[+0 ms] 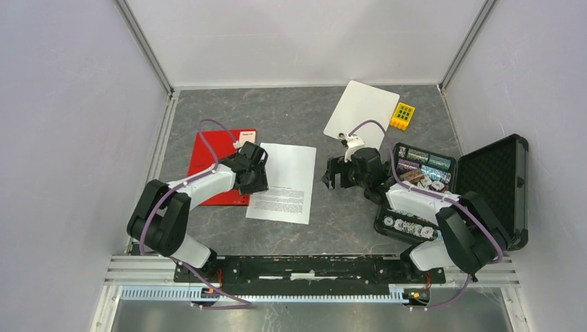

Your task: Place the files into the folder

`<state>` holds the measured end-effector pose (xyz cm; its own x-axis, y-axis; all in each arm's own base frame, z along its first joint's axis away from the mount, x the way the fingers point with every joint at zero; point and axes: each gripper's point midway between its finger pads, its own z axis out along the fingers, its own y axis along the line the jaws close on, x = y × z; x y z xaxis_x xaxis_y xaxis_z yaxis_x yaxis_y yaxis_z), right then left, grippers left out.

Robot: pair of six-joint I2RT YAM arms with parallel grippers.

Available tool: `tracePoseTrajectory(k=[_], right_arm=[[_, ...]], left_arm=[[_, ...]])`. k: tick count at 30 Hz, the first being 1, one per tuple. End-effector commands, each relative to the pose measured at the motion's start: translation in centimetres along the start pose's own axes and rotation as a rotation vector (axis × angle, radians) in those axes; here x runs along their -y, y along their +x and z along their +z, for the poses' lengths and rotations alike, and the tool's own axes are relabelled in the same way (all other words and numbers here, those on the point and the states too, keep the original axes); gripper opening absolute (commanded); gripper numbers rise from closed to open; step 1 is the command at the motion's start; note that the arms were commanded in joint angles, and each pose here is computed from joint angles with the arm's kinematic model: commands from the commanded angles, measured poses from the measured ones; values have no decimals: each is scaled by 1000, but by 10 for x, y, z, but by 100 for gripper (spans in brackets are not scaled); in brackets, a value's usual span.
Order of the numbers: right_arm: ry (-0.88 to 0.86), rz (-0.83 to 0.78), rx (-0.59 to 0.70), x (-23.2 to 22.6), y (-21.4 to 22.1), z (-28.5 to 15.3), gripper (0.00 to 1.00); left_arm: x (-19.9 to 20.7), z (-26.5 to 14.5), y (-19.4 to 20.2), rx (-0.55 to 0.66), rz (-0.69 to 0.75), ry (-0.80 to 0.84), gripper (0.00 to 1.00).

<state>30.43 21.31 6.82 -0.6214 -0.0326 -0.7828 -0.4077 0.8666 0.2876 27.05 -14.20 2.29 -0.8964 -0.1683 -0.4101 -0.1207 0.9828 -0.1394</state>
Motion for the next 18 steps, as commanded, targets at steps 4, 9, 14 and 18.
tracePoseTrajectory(k=[4, 9, 14, 18], right_arm=[[-110, 10, 6, -20, -1, 6, 89], [-144, 17, -12, -26, 3, 9, 84], [-160, 19, -16, -30, 3, 12, 83], [-175, 25, -18, -34, 4, 14, 83]], left_arm=[[-18, -10, -21, 89, -61, -79, 59], [-34, -8, -28, 94, -108, -107, 59], [-39, -11, -34, 108, -117, -114, 60], [-46, -10, -35, 99, -117, -143, 70]])
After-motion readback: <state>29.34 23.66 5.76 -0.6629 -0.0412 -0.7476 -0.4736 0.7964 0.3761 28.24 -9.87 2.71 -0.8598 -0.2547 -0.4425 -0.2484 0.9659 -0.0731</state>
